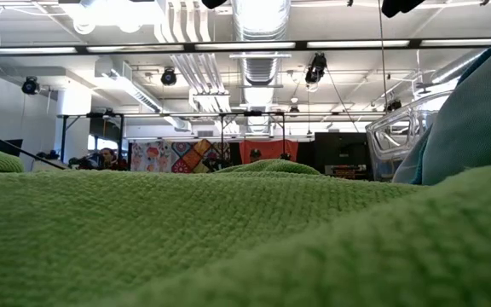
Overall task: Sort microfiber towel by color & place in baskets
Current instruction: Put the green microfiber cloth into the top transparent bin
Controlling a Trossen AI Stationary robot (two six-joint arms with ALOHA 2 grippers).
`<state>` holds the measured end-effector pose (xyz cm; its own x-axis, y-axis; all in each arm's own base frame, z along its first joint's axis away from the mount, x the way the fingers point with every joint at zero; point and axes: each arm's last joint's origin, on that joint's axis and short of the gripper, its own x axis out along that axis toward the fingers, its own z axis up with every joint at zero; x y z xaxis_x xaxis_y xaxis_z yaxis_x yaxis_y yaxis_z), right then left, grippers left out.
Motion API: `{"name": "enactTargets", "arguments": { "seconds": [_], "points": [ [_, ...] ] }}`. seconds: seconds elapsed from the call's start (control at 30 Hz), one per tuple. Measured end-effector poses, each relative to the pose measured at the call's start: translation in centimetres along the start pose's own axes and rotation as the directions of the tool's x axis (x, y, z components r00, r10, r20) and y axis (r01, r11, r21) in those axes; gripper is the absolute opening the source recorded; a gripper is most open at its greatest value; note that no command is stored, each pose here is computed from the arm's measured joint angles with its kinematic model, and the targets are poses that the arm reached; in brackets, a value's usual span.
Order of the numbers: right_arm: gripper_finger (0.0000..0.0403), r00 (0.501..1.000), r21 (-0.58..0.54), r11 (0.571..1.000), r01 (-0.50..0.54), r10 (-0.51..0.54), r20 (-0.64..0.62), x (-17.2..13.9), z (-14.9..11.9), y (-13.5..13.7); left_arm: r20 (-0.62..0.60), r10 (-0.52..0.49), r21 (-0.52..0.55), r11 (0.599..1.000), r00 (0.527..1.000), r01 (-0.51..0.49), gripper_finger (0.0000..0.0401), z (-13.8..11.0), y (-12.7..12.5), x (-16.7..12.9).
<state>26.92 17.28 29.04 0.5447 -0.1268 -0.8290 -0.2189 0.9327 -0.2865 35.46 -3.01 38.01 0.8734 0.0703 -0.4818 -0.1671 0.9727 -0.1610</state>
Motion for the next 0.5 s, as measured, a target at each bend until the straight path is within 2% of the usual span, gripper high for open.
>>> {"name": "enactTargets", "arguments": {
  "seconds": [0.37,0.5],
  "points": [
    [0.0072,1.000,-0.030,1.000,0.004,-0.004,-0.002,0.12,0.05,-0.28,0.038,-0.006,-0.006,1.000,0.999,0.007,0.0000,0.37,-0.06,0.00],
    [0.0072,1.000,-0.054,0.998,0.013,-0.013,-0.005,0.24,0.03,-0.44,0.074,0.026,-0.015,1.000,0.997,-0.025,0.0000,0.65,-0.01,-0.02]
  ]
}}
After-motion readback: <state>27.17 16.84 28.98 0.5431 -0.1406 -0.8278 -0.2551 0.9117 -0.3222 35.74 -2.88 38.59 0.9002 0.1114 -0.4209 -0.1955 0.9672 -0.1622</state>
